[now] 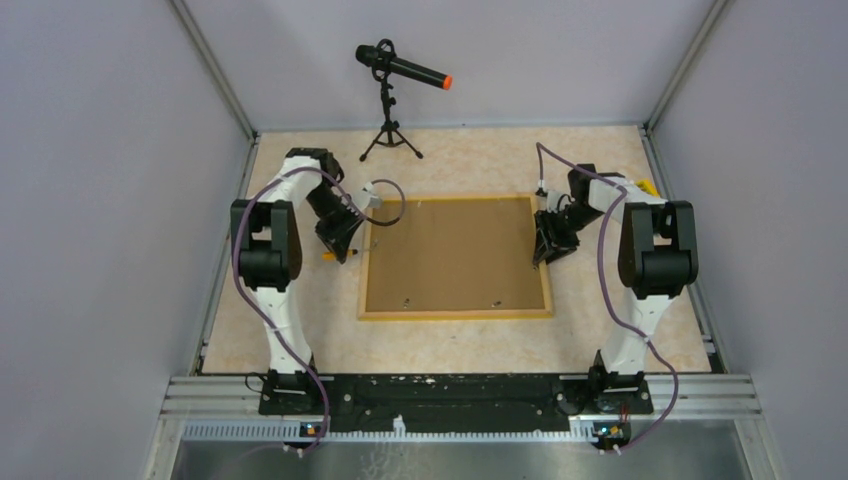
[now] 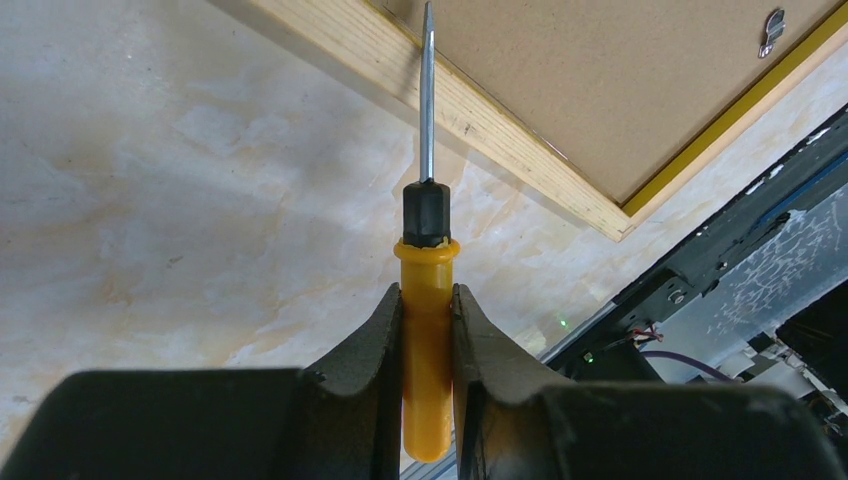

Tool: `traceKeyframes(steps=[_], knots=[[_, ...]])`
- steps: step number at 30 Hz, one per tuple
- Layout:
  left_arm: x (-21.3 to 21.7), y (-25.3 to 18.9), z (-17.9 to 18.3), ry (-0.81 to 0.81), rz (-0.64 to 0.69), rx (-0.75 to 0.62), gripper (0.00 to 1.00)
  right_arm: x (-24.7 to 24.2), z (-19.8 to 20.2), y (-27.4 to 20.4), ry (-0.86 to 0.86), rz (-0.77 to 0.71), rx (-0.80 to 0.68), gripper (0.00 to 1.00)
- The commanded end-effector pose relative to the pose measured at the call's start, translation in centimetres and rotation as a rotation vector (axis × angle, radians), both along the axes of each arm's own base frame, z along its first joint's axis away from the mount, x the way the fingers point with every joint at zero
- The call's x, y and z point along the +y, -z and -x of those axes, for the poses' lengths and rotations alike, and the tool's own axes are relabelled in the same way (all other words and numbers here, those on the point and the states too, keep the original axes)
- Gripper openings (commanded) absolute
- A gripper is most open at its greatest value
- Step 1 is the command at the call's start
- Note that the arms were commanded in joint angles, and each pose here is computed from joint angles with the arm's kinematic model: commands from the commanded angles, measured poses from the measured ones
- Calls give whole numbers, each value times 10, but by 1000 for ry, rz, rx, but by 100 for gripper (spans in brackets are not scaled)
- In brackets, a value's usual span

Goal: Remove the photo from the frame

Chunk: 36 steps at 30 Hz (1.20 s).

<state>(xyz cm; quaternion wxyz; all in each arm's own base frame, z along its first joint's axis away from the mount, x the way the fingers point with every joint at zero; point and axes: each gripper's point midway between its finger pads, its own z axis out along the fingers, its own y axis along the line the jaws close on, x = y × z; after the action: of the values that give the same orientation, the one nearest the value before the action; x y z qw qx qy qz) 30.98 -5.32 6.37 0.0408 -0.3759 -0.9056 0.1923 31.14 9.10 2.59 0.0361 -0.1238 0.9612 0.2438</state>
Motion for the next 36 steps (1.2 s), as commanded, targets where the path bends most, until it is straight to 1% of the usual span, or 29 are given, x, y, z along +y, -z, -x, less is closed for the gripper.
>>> traceKeyframes(steps=[1,6,10,16,27,36], knots=[[-5,1,-2,-4,10,5,0,-2,-6,-10,-6,14,-40,41],[-9,5,-3,-4,14,11,0,-3,-6,-10,-6,17,-38,40],[-13,-4,-11,-55,56,2,0,-3,-6,-11,-5,20,-40,40],[-2,-12,-19,-56,23,-41,0,-3,-6,-10,-6,20,-41,40],[-2,1,-13,-49,-7,1,0,-2,-7,-9,-2,17,-39,40],[-11,11,-5,-11,-19,21,0,-3,-7,-9,-3,20,-39,40]])
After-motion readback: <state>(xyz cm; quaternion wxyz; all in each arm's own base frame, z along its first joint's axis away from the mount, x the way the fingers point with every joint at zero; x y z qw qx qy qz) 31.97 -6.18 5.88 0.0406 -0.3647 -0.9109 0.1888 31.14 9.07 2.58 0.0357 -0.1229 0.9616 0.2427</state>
